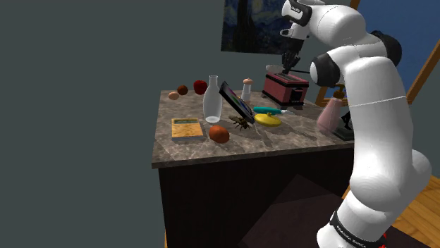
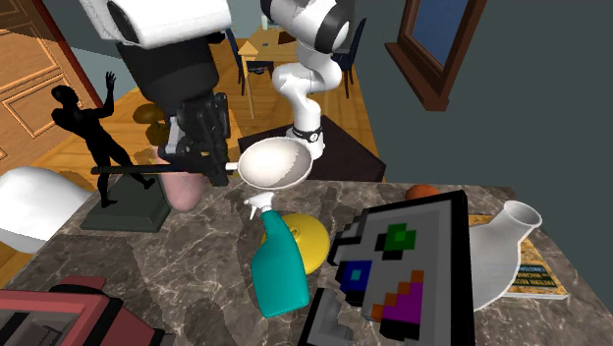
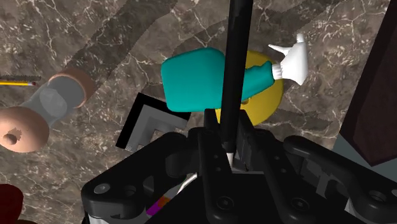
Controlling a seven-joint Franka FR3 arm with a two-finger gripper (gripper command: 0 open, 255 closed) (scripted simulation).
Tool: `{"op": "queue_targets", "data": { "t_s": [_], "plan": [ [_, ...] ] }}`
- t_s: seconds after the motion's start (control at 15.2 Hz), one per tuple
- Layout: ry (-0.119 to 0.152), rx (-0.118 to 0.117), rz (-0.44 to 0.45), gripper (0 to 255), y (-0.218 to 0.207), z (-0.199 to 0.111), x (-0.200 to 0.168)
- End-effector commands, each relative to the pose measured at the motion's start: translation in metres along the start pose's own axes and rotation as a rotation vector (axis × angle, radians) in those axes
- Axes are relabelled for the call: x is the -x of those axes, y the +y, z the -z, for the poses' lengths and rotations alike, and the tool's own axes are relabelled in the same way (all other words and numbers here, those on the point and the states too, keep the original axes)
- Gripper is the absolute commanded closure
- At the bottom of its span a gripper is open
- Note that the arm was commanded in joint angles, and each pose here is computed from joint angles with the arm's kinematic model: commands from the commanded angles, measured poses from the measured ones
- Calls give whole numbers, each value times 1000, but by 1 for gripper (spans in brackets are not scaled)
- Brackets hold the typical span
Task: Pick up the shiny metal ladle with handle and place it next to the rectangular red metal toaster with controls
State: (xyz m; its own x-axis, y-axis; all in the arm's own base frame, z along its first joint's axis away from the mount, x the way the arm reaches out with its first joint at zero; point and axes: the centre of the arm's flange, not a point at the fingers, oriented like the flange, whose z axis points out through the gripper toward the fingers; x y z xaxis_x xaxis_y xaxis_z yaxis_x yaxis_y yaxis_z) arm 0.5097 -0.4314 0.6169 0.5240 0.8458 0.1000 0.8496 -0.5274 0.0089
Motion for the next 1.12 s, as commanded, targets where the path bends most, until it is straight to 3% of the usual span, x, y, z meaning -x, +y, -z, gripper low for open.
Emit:
{"op": "queue_targets", "data": {
  "t_s": [0.0,1.06],
  "plan": [
    [3,-2,3,255,8,-8,9],
    [3,-2,3,255,7,-92,17]
  ]
}}
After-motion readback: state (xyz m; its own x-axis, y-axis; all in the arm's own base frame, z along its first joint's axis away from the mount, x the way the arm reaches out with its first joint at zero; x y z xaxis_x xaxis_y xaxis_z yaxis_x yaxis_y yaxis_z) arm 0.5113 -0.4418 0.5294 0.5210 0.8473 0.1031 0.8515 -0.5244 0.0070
